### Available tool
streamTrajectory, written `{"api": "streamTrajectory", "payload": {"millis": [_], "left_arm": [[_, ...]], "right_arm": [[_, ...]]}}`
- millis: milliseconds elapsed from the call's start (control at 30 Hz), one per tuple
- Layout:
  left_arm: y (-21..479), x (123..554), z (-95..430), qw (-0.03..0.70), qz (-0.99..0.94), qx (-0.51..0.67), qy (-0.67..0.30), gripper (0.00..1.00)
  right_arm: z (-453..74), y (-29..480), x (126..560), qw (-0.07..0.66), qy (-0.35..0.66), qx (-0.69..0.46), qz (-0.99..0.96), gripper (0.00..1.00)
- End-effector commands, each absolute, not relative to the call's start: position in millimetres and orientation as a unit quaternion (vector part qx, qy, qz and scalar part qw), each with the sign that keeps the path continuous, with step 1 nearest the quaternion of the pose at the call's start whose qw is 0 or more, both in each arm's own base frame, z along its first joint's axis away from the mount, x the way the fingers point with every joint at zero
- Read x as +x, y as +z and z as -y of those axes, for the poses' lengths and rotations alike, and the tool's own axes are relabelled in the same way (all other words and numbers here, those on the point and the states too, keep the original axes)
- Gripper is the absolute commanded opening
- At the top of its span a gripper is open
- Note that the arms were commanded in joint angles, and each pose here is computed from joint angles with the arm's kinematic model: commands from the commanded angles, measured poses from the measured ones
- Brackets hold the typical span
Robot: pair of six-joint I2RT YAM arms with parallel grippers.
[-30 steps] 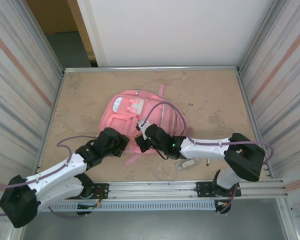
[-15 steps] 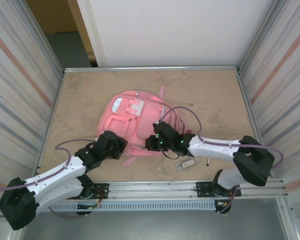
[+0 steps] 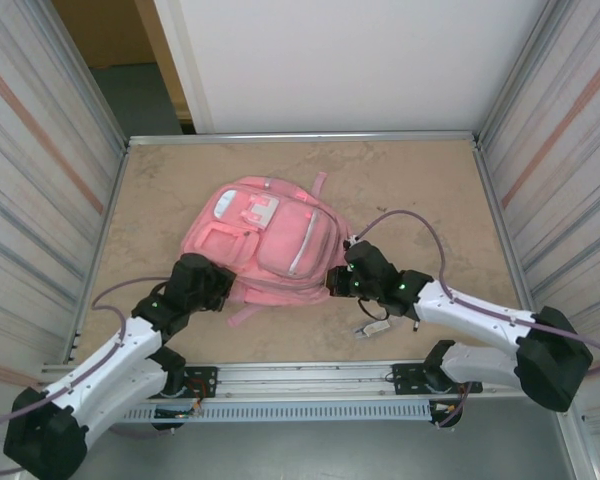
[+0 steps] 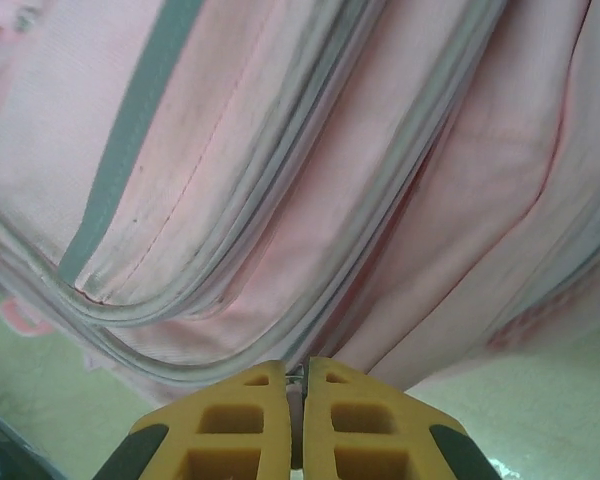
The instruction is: Pack books, pencil case, and school supplies into a backpack
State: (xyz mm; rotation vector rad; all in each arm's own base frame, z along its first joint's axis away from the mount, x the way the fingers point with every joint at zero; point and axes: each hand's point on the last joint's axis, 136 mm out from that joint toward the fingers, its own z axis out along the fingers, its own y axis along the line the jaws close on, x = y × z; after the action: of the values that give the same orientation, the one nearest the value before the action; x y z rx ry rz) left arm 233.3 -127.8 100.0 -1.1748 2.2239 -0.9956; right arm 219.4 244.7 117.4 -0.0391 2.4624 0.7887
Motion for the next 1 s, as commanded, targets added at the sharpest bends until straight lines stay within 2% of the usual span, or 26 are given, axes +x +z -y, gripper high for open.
{"api": "streamTrajectory", "payload": {"millis": [0, 233, 500, 533, 600, 633, 733, 800, 967], "left_arm": [[92, 235, 94, 0.237, -0.827, -0.412, -0.301, 0.00], [97, 264, 90, 0.178, -0.843, -0.370, -0.349, 0.00], [118, 337, 88, 0.186, -0.881, -0.295, -0.321, 0.02], [120, 346, 89, 0.181, -0.882, -0.288, -0.325, 0.08], [123, 358, 88, 0.175, -0.886, -0.276, -0.329, 0.37], [124, 359, 87, 0.167, -0.888, -0.278, -0.326, 0.45], [134, 346, 91, 0.150, -0.887, -0.276, -0.338, 0.54], [136, 325, 95, 0.140, -0.884, -0.284, -0.344, 0.57], [130, 264, 108, 0.126, -0.882, -0.297, -0.343, 0.56]], "right_arm": [[-224, 116, 220, 0.294, 0.250, -0.069, -0.920, 0.00], [-266, 146, 218, 0.311, 0.326, -0.138, -0.882, 0.00], [-338, 187, 205, 0.317, 0.397, -0.215, -0.834, 0.00], [-345, 188, 205, 0.318, 0.399, -0.219, -0.832, 0.00], [-357, 189, 206, 0.316, 0.406, -0.220, -0.829, 0.00], [-364, 190, 206, 0.314, 0.412, -0.219, -0.827, 0.00], [-380, 193, 208, 0.316, 0.422, -0.223, -0.820, 0.00], [-389, 193, 208, 0.319, 0.426, -0.231, -0.814, 0.00], [-407, 190, 207, 0.314, 0.437, -0.247, -0.806, 0.00]]}}
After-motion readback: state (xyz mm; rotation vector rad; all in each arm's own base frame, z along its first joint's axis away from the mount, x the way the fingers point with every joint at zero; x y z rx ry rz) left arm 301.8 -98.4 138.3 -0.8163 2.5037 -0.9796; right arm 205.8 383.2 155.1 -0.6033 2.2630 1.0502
